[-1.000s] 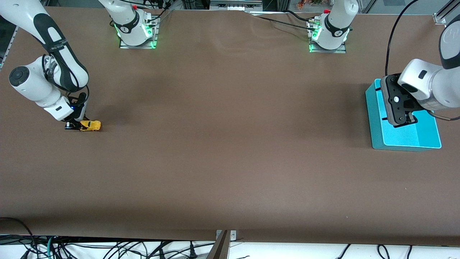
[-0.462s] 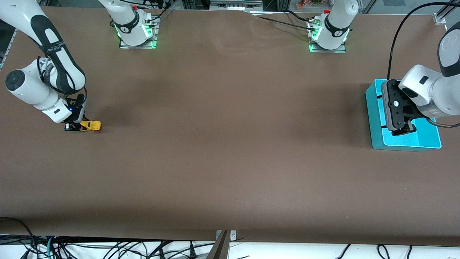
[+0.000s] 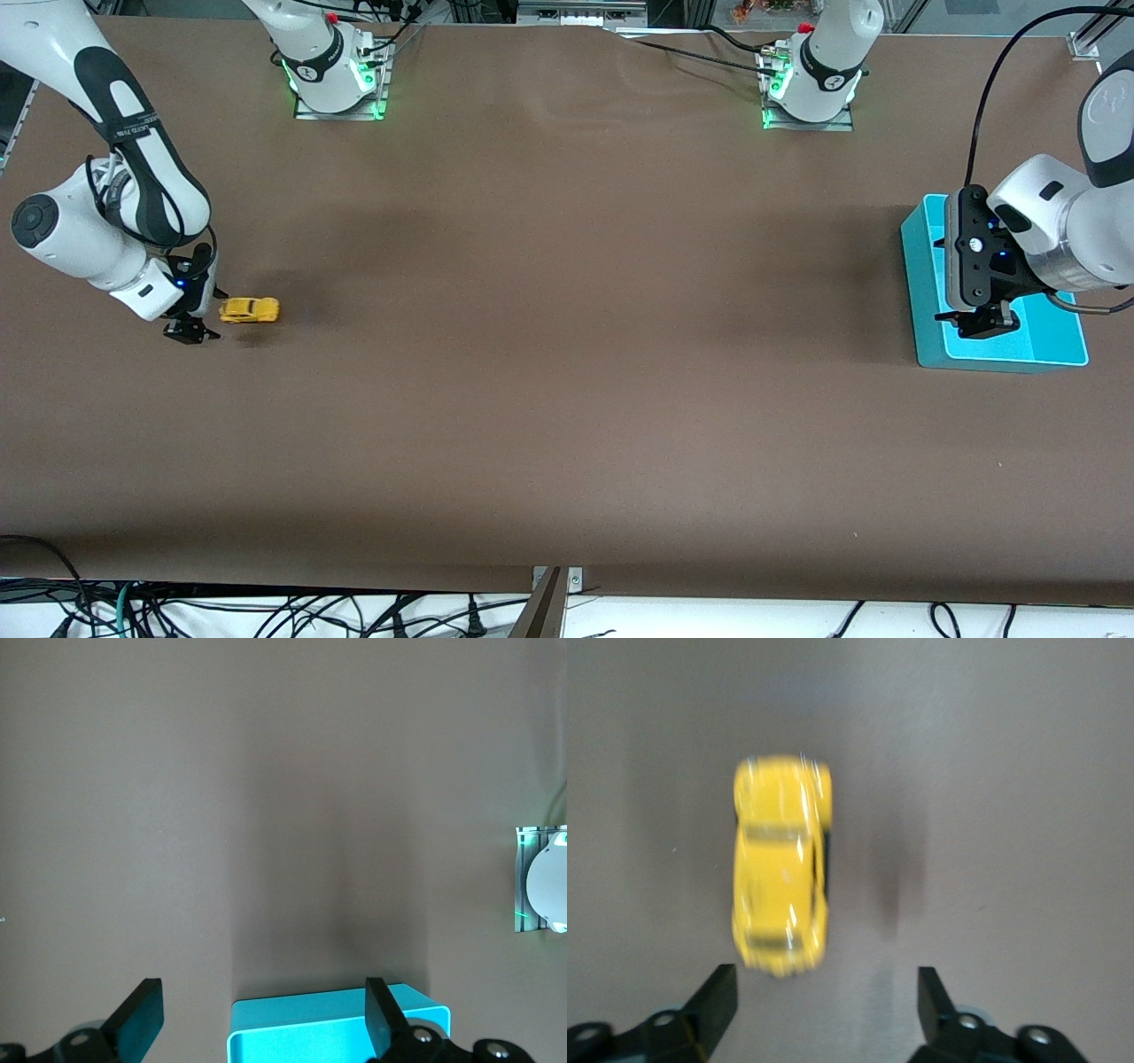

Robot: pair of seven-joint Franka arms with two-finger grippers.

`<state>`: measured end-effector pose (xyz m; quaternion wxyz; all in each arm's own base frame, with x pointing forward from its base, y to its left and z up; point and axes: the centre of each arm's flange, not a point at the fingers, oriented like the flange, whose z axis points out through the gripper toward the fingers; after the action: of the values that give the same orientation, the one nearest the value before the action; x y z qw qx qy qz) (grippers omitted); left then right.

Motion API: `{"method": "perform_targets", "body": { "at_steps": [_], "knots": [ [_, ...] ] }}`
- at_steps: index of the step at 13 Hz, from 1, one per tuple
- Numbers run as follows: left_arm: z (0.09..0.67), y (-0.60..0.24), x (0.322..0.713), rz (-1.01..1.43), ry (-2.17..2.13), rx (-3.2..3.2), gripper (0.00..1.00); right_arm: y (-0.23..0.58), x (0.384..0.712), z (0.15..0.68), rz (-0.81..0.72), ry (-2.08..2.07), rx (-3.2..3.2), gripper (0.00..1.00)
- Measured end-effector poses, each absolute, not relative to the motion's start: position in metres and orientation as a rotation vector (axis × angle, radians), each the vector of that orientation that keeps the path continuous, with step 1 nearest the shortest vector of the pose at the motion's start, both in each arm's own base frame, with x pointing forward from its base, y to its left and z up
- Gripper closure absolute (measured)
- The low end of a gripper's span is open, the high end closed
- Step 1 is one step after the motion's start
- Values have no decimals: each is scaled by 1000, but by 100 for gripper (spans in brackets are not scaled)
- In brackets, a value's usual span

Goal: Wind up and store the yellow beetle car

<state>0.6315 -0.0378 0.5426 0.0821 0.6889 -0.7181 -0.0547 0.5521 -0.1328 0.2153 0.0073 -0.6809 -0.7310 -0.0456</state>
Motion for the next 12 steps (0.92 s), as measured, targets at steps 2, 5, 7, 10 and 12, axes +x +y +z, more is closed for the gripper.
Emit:
{"method": "perform_targets", "body": {
  "at_steps": [2, 5, 7, 10, 12],
  "knots": [
    [543, -38, 632, -163, -2148, 2056, 0, -121, 571, 248, -153, -2313, -2087, 0],
    [543, -38, 632, -162, -2148, 2056, 0, -96, 590, 331, -196, -2374, -2080, 0],
    [543, -38, 632, -162, -2149, 2055, 0, -71, 589, 388, -209, -2363, -2122, 0],
    [542, -37, 632, -162, -2148, 2055, 0, -38, 576, 457, -192, -2159, -2328, 0],
    [542, -38, 632, -163, -2148, 2055, 0, -26, 568, 486, -184, -1978, -2480, 0]
  ]
}}
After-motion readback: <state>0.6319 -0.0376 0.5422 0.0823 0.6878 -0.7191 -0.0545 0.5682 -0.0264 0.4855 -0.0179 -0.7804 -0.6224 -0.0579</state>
